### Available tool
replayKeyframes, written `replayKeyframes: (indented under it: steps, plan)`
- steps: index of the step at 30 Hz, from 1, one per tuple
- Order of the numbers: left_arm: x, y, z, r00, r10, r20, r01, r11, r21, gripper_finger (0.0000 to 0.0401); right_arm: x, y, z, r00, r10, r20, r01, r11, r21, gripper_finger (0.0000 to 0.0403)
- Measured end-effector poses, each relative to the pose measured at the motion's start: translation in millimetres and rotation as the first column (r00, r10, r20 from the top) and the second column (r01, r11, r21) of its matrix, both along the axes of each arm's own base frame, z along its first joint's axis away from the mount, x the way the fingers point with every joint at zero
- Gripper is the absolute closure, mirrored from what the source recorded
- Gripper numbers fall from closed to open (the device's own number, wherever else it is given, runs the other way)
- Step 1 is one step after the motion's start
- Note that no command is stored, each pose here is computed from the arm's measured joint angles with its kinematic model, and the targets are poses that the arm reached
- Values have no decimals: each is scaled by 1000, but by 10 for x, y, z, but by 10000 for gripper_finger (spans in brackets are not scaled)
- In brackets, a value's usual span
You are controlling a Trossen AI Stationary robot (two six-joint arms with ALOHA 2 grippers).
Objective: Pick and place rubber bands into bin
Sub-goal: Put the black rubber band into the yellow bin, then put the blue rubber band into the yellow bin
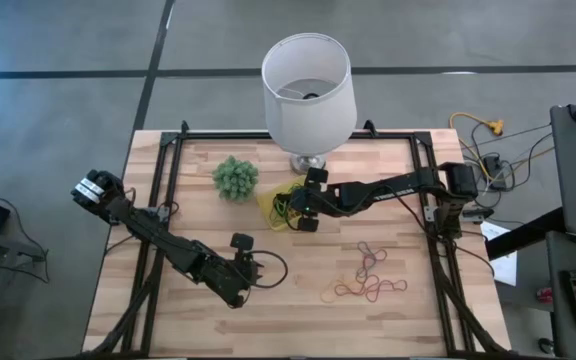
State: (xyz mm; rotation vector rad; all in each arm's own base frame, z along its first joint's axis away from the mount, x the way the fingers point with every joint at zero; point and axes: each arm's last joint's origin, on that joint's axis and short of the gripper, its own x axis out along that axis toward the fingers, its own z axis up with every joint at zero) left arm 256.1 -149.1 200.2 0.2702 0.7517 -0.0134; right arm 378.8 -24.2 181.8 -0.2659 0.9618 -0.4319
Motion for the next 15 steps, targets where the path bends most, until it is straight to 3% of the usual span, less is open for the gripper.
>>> replayKeyframes:
  steps: [7,15]
  plan:
    - [-10,-13,-3,1000,-5,-1,5,1000,0,296,-185,87,207,998,-20,-65,22,999,27,239]
    - [-37,-16,-40,1000,4,-11,-4,1000,-10,296,-697,658,650,995,-1,-96,12,993,114,248]
